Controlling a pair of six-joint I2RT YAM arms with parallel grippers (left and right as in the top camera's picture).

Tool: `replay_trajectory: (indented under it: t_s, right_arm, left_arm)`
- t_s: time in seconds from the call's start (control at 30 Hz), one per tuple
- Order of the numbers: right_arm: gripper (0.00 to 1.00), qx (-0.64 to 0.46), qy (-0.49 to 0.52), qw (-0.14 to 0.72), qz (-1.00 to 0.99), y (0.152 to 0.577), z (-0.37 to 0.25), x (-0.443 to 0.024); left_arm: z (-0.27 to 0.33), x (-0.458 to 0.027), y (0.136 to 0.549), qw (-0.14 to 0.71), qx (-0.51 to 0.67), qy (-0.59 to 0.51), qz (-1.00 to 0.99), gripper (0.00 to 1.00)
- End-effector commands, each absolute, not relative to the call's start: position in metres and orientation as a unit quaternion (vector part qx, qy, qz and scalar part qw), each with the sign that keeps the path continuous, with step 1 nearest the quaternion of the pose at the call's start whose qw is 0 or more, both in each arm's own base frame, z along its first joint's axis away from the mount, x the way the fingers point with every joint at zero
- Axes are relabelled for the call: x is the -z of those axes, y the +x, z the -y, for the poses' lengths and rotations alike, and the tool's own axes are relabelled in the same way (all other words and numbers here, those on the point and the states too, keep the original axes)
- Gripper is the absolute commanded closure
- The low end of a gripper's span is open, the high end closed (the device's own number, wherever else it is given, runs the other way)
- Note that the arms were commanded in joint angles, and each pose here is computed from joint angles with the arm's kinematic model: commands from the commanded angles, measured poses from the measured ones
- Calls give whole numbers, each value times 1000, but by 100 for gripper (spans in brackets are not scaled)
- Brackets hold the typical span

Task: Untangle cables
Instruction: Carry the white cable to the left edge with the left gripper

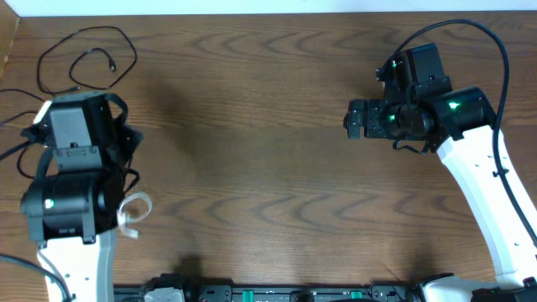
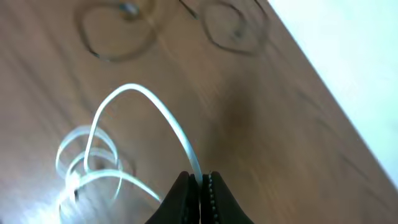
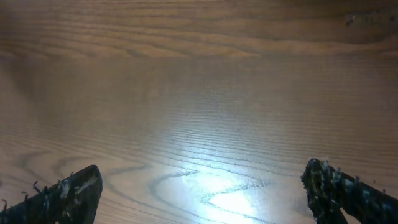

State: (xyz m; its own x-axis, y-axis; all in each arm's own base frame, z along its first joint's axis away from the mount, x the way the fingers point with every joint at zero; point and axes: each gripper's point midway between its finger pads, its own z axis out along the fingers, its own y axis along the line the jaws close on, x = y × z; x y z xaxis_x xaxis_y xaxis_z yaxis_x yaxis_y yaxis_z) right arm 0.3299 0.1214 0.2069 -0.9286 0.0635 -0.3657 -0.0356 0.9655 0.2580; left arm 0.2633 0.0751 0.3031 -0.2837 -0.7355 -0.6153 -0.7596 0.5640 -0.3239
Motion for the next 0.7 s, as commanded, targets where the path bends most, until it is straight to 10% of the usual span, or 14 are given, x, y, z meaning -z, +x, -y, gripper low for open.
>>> replay_trajectory:
  t_s: [0.0, 0.67]
  right_arm:
    - [1, -130, 15, 190, -973, 328, -119, -211]
    - [1, -129, 15, 186, -974, 326, -119, -209]
  left_arm:
    - [-115, -311, 253, 397, -131, -499, -759, 93]
    - [-137, -274, 328, 385, -68, -567, -725, 92]
